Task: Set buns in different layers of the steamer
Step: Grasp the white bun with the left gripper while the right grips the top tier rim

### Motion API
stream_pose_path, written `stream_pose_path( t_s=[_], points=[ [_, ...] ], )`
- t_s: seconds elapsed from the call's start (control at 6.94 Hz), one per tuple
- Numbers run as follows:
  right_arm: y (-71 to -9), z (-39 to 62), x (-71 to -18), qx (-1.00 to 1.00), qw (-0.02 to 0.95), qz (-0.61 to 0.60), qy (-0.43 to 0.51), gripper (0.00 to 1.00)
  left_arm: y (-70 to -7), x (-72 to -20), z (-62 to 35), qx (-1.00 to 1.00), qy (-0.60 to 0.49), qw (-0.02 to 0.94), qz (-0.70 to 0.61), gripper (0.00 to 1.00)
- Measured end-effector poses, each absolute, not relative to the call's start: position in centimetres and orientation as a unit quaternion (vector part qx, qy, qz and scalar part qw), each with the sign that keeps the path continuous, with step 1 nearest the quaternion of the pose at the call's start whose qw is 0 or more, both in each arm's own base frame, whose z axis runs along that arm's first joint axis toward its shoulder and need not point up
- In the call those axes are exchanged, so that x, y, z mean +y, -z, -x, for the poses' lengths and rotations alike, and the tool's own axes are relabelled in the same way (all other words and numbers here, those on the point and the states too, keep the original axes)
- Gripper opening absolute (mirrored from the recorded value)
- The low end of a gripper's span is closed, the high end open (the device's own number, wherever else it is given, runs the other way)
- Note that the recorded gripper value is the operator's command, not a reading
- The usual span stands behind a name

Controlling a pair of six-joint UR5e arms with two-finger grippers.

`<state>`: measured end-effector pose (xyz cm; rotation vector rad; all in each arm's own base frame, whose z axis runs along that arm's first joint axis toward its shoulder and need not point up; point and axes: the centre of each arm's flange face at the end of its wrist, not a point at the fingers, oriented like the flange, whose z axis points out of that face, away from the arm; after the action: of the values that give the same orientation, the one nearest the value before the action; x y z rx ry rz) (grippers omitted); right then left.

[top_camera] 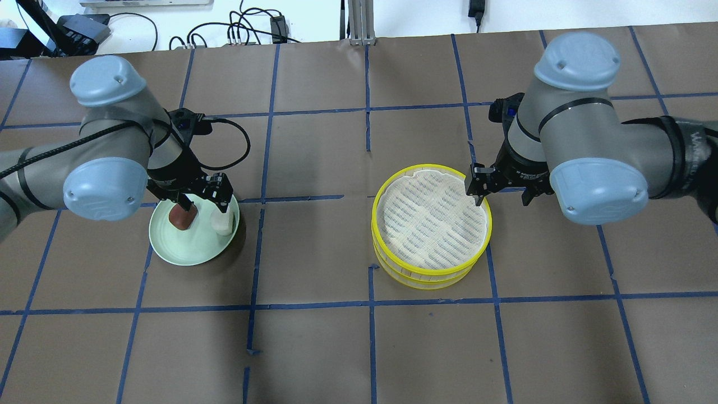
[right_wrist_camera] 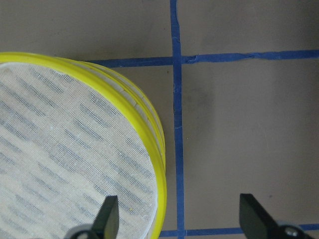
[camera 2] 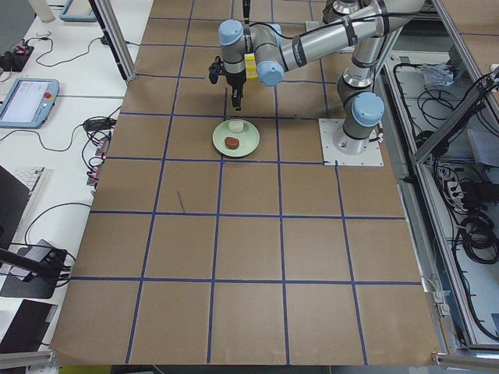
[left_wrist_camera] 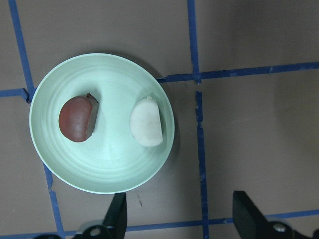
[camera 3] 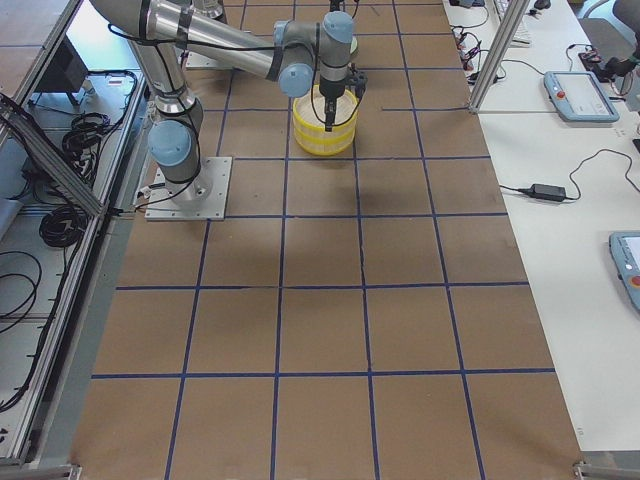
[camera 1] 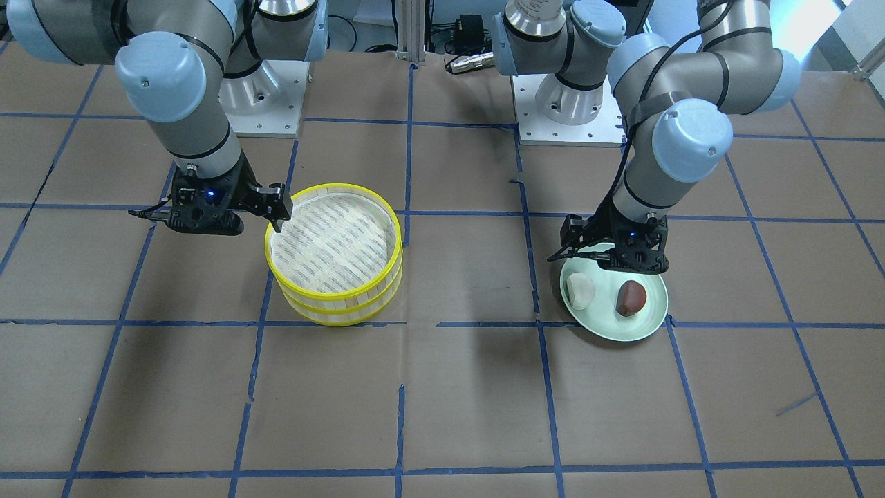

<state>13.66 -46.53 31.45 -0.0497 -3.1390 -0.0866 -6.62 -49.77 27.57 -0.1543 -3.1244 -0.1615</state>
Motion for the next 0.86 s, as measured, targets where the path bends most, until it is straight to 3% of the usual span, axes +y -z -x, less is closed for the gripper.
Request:
stream_pose_path(
  t_s=[0.14, 0.29, 0.58, 0.86],
  points=[
    [-30.2, -13.7, -46.7, -0.999, 0.001, 0.016, 0.036, 0.73, -26.2, -49.9, 6.4, -0.997, 0.057, 0.006, 0.053, 0.78],
    [-29.1, -13.7, -46.9, -0.999, 0.000, 0.016, 0.046, 0.62, -25.5, -50.0, 6.3, -0.997, 0.061, 0.007, 0.055, 0.79],
    [-27.4, -13.7, -47.3, -0.998, 0.001, 0.016, 0.064, 0.12, -25.2, -50.2, 6.2, -0.996, 0.063, 0.007, 0.055, 0.79],
    [-27.0, -13.7, -47.3, -0.997, 0.002, 0.015, 0.071, 0.08, -25.2, -50.4, 5.4, -0.997, 0.062, 0.008, 0.049, 0.78]
  ],
)
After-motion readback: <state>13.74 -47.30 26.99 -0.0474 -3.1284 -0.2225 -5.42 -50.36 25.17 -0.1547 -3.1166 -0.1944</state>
